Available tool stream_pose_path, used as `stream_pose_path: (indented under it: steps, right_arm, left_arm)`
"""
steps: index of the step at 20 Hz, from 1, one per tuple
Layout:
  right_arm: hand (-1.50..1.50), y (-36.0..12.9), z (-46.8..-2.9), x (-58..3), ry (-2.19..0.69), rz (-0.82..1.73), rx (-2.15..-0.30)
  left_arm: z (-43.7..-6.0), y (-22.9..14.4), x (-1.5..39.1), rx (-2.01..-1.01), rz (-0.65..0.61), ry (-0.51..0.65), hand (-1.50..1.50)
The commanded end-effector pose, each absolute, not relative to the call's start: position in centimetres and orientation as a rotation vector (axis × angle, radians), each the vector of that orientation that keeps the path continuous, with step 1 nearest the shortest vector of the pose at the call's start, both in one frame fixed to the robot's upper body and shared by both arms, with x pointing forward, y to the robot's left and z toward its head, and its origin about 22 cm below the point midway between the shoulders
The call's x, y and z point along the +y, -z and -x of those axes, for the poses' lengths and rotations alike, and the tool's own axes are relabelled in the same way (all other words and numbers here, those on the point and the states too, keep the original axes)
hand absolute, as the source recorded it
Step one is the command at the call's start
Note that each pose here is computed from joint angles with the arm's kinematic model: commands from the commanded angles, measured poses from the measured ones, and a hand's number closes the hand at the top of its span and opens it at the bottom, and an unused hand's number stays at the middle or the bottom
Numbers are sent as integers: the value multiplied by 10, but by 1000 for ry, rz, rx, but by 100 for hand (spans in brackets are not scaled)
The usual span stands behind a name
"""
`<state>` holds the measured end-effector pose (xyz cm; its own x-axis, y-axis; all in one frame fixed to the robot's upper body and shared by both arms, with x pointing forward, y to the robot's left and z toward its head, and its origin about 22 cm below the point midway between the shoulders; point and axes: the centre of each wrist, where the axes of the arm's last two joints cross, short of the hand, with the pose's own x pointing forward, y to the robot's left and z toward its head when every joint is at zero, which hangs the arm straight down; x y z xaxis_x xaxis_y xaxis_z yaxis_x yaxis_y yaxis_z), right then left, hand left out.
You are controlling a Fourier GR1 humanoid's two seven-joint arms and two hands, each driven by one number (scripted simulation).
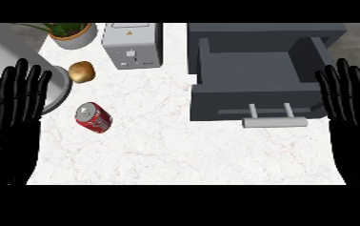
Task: Pick up the can, place it into the drawer and close the drawer
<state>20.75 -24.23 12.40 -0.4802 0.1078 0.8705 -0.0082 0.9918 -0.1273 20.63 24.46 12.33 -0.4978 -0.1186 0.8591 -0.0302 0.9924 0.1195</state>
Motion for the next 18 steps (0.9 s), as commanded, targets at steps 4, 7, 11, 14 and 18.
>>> stream_pose_path:
  steps: [4, 7, 11, 14, 18]
  right_arm:
    - [-150, -136, -210, -236, -131, 60, -2134]
    - [-150, -107, -208, -242, -61, 82, -1898]
    - [-150, -101, -202, -252, -13, 124, -1813]
    - [-150, -103, -200, -256, -21, 148, -1795]
    - [-150, -97, -191, -267, -18, 152, -1780]
  left_arm:
    - [-216, -130, 225, -2086, 615, 493, -150]
    - [-215, -106, 237, -1760, 660, 774, -150]
    - [-223, -114, 291, -1664, 787, 901, -150]
    - [-240, -125, 345, -1638, 822, 922, -150]
    - [-256, -135, 394, -1618, 863, 911, -150]
